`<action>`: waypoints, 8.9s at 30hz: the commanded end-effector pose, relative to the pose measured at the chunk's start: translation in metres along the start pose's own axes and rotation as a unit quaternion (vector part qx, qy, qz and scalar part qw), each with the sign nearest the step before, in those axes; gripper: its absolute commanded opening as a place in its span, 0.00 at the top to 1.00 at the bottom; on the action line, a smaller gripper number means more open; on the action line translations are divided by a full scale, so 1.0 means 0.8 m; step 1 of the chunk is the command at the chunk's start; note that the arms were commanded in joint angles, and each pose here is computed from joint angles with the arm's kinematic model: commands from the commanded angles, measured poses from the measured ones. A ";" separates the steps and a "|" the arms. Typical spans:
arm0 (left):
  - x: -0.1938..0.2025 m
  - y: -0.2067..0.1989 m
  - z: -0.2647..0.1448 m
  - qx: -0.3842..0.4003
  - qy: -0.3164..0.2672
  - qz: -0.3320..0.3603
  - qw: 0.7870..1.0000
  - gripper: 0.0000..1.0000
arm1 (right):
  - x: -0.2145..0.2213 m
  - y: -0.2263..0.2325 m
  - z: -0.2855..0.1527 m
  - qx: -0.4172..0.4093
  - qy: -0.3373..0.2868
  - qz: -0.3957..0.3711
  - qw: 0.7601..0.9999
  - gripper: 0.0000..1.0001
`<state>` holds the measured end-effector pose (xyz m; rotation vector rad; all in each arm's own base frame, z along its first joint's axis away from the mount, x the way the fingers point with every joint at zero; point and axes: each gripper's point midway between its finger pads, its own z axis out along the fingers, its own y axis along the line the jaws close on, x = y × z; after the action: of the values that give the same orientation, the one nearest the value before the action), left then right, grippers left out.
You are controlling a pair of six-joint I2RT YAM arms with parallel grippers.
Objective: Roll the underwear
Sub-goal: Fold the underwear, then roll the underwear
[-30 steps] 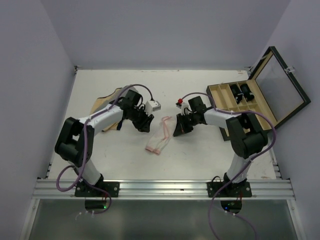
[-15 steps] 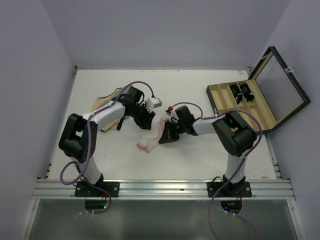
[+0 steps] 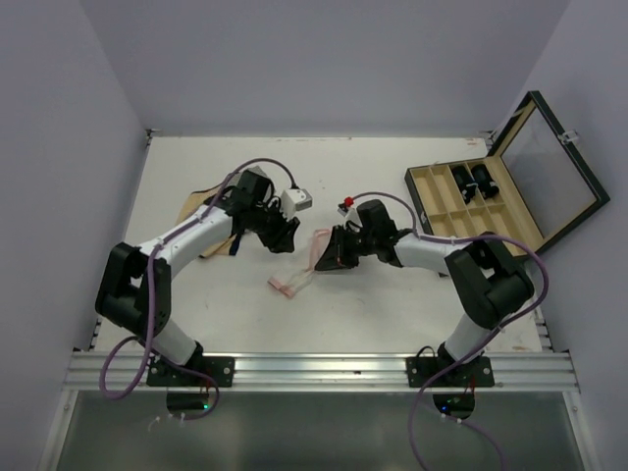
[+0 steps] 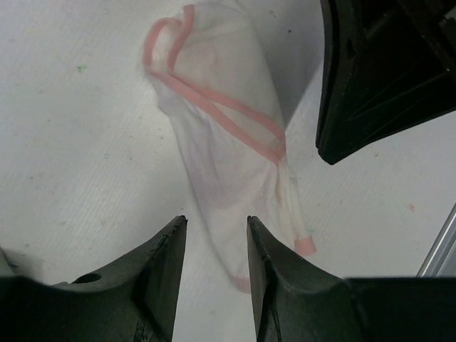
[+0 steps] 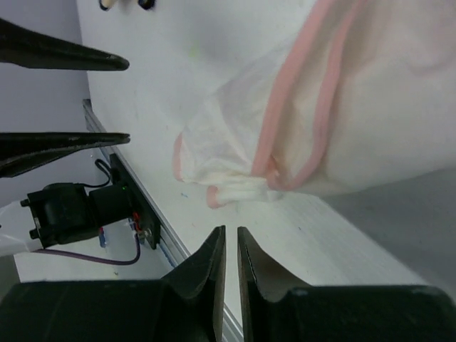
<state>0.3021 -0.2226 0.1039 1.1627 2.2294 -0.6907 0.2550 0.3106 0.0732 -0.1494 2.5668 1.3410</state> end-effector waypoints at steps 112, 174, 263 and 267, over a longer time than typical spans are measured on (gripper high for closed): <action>0.007 -0.111 -0.004 0.237 -0.048 -0.026 0.970 0.62 | 0.006 -0.078 0.090 -0.015 0.095 0.064 0.993 0.93; -0.045 -0.063 0.007 0.187 -0.182 -0.093 0.961 0.40 | -0.152 0.017 0.092 -0.137 0.032 -0.089 0.986 0.75; 0.133 -0.114 0.088 0.049 0.089 0.447 0.889 0.59 | 0.076 -0.083 0.080 -0.033 0.301 -0.105 0.947 0.74; 0.139 -0.117 0.087 0.061 0.100 0.439 0.891 0.67 | 0.076 -0.082 0.078 -0.039 0.302 -0.118 0.945 0.74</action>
<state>0.1897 -0.2601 0.0151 2.1051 1.4796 -0.3337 0.2242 0.3433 0.0141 -0.9027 2.7336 1.7125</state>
